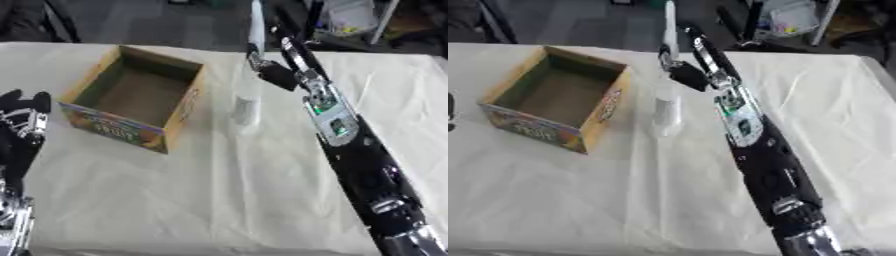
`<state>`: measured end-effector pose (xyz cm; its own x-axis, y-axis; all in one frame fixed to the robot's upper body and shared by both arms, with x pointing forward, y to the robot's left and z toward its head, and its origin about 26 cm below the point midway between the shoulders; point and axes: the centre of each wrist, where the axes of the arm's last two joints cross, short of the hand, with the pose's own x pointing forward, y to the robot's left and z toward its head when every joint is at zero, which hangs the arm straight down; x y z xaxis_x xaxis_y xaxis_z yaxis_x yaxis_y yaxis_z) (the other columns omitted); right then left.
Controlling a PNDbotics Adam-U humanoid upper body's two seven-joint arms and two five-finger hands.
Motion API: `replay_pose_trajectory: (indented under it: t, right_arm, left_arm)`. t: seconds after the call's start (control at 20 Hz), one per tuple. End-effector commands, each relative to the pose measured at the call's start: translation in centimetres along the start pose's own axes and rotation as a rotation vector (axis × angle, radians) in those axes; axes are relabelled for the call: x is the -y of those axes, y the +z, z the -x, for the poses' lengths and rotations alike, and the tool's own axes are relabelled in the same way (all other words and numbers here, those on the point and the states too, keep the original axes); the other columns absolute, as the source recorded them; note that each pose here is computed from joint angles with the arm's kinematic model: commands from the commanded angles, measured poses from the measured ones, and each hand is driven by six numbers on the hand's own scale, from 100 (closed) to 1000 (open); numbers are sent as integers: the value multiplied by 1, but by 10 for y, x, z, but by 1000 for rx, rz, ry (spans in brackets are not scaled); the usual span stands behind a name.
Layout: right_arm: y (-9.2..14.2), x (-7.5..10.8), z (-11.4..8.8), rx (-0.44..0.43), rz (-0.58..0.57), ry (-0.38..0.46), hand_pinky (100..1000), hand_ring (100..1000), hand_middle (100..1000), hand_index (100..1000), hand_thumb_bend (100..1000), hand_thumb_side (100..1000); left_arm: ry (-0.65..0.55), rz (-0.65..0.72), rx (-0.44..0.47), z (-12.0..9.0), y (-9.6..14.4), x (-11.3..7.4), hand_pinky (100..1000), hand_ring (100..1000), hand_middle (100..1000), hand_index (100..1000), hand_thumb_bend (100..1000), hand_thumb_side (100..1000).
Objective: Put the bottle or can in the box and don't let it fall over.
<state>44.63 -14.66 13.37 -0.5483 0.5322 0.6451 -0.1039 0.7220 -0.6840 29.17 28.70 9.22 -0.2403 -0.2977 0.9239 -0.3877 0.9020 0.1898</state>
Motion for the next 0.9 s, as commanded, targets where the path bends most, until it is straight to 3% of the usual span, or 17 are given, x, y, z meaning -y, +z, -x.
replay_pose_trajectory:
  t: [0.05, 0.9]
  right_arm:
    - [-8, 11, -8, 34, 18, 16, 932, 1000, 1000, 1000, 100, 644]
    - [-11, 8, -13, 37, 11, -10, 936, 1000, 1000, 1000, 100, 663]
  left_arm:
    - [6, -1, 31, -8, -4, -1, 655, 637, 651, 800, 598, 582]
    - [10, 3, 34, -8, -5, 0, 658, 636, 650, 801, 600, 583]
